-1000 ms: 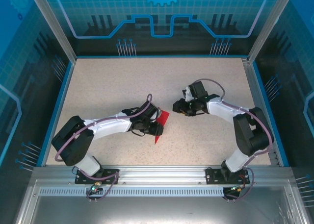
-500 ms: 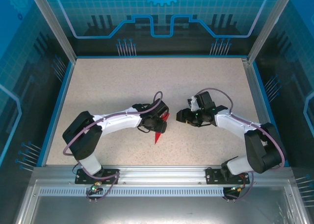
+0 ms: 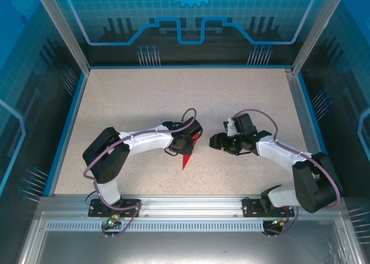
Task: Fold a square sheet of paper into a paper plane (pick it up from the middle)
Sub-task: Move a paper plane to the center of the table.
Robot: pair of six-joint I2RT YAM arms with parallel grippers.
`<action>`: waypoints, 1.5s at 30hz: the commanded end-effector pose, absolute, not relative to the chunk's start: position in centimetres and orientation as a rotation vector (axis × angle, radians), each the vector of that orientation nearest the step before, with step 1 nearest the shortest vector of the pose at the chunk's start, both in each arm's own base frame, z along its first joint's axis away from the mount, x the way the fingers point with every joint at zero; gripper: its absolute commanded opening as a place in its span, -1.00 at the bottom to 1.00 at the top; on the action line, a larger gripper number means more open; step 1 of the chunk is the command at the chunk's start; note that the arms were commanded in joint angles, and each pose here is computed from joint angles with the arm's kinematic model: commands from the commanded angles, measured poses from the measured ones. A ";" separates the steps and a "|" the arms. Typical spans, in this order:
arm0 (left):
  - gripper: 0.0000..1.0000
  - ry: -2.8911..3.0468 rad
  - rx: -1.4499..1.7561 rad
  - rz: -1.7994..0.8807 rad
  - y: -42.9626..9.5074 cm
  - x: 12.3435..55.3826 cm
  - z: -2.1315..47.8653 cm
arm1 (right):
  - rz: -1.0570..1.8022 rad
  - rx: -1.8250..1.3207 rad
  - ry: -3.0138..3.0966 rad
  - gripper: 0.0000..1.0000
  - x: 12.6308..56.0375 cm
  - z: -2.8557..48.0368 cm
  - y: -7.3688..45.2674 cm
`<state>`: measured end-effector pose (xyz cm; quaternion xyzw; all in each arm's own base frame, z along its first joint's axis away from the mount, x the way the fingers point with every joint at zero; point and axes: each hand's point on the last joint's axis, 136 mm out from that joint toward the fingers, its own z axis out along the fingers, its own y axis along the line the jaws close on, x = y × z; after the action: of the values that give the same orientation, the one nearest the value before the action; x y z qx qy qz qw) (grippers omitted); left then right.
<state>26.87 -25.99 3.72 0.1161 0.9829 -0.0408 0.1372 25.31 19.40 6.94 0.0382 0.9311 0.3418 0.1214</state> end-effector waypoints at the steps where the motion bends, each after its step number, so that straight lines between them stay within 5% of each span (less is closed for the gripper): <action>1: -0.60 2.855 0.331 -0.077 -25.6 26.6 3.9 | 1.047 0.125 2.706 0.19 25.1 7.1 19.6; 11: -0.18 2.807 0.337 -0.220 -28.1 26.1 6.6 | 1.040 0.136 2.717 0.21 24.7 6.4 19.4; 21: -0.13 2.852 0.326 -0.013 -26.8 26.9 3.7 | 1.032 0.132 2.721 0.21 24.5 6.6 19.2; 24: -0.21 2.854 0.331 -0.012 -27.0 27.0 3.3 | 1.034 0.135 2.718 0.21 24.4 6.7 19.2; 34: -0.98 2.841 0.315 0.008 -26.1 26.9 4.3 | 1.111 0.146 2.706 0.23 24.3 6.6 20.2; 45: -1.00 2.833 0.220 -0.410 -27.5 26.3 7.4 | 1.307 0.164 2.644 0.31 24.4 7.3 24.4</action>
<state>26.55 -26.69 5.52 0.0954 0.9831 -0.0724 0.1384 24.35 22.91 6.78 0.0512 0.9059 0.4084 0.0996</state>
